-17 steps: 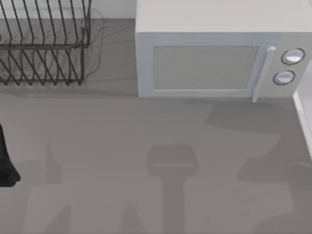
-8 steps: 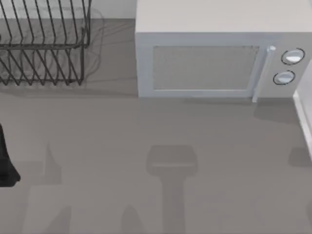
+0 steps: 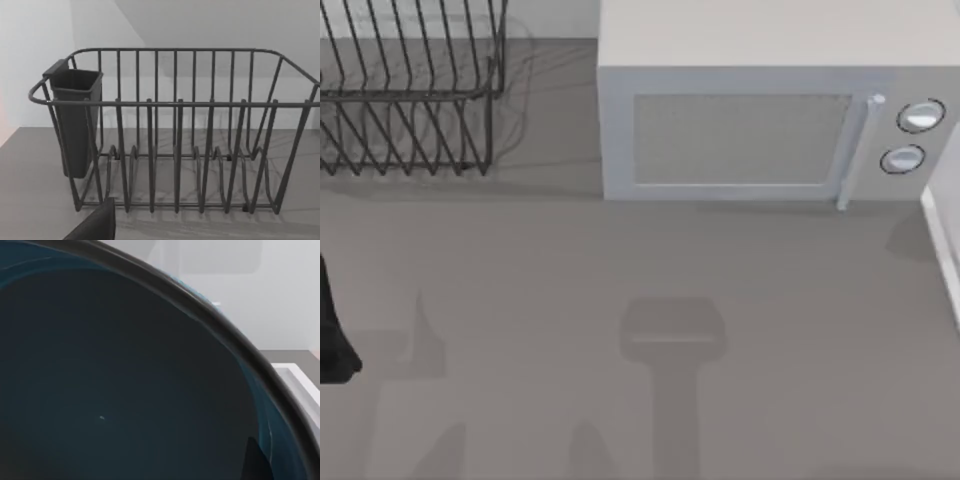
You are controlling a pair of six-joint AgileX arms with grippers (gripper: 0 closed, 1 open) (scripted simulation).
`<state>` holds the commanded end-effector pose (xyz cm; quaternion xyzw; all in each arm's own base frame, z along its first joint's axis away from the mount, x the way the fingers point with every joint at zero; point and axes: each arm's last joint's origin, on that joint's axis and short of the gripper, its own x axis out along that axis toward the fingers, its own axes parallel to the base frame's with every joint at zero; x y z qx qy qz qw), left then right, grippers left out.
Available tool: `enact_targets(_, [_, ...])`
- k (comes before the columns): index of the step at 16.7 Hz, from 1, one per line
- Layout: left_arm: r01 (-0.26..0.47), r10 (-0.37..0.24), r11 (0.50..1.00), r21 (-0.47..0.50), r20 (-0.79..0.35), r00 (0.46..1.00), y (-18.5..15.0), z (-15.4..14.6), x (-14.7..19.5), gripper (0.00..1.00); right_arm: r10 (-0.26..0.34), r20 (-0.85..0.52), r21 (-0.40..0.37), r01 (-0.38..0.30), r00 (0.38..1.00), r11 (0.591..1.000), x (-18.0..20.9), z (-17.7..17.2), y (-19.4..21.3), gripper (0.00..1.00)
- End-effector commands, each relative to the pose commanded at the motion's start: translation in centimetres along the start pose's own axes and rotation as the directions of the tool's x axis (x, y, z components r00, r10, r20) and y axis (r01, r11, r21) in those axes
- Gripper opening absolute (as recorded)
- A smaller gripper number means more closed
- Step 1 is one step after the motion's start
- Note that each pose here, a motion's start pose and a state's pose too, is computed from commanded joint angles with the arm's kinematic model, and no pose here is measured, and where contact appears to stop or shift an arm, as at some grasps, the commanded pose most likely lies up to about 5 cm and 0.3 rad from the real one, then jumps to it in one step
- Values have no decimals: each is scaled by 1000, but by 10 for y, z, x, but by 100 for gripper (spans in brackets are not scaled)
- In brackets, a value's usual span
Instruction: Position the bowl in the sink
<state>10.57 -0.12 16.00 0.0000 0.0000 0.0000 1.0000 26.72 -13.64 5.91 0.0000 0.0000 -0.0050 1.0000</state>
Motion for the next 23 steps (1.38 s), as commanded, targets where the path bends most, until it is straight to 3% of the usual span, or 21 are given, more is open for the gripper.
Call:
enact_targets(4, [0,0,1000,0,0,1000,0,0,0,100,0,0,0,0,1000,1000,0,0,0,0])
enact_targets(17, [0,0,1000,0,0,1000,0,0,0,100,0,0,0,0,1000,1000,0,0,0,98])
enact_targets(23, [0,0,1000,0,0,1000,0,0,0,100,0,0,0,0,1000,1000,0,0,0,100])
